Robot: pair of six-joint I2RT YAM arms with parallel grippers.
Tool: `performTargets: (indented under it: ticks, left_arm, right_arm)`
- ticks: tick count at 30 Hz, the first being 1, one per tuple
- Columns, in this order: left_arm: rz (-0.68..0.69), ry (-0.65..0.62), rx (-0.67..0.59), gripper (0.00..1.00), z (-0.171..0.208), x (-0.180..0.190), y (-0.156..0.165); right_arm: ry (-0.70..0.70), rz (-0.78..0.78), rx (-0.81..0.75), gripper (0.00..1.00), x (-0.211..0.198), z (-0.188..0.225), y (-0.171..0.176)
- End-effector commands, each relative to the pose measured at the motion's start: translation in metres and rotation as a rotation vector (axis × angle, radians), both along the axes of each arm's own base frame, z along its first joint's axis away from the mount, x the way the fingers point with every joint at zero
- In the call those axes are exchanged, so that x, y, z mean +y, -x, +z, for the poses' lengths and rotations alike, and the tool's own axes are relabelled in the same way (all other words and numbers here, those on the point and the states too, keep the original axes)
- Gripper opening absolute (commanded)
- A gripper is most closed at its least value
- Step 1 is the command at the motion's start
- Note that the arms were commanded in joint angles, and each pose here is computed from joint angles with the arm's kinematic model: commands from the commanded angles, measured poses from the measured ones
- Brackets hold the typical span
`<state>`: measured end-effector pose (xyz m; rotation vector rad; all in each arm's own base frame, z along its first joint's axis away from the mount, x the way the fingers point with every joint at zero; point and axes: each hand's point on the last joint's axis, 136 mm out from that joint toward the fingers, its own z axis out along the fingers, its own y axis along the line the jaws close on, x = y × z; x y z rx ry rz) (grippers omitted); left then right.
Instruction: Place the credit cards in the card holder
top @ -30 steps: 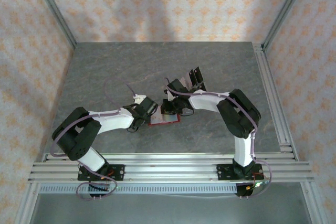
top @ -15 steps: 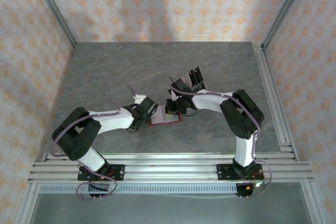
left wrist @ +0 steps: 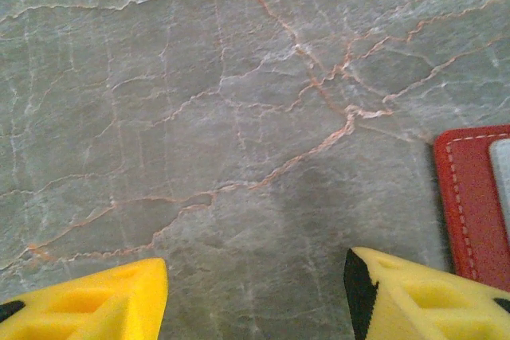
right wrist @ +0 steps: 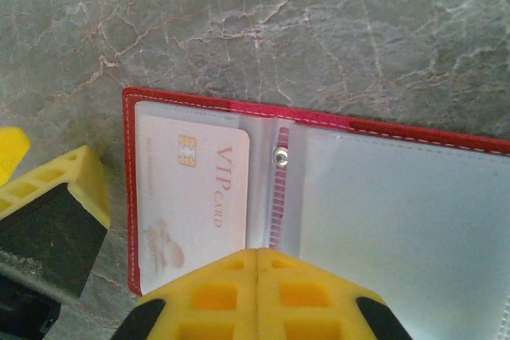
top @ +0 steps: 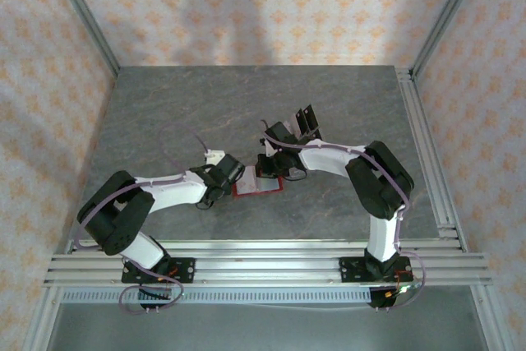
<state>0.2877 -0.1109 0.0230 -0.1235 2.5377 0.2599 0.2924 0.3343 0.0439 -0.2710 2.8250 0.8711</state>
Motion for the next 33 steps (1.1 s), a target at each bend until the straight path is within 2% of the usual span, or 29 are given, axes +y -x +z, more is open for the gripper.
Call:
performTargets:
  ticks: [1,11,27,30,33]
  left_arm:
    - [0.028,-0.038,-0.004,0.62,0.002,0.007,0.000]
    - [0.015,-0.025,0.012,0.61,-0.007,0.001,-0.001]
    - [0.005,0.003,0.023,0.61,-0.013,-0.005,-0.002]
    - [0.011,0.001,0.017,0.61,-0.009,-0.004,-0.001]
    - [0.021,-0.015,0.007,0.61,0.001,0.001,-0.001]
  right_arm:
    - [0.008,0.023,-0.001,0.02,0.005,0.001,0.000]
    - [0.034,0.049,0.027,0.02,0.009,-0.012,0.004]
    - [0.027,0.076,0.037,0.03,0.021,-0.008,0.007]
    - [0.022,0.073,0.003,0.07,0.019,0.010,0.005]
    - [0.019,0.051,-0.045,0.18,0.012,0.033,0.002]
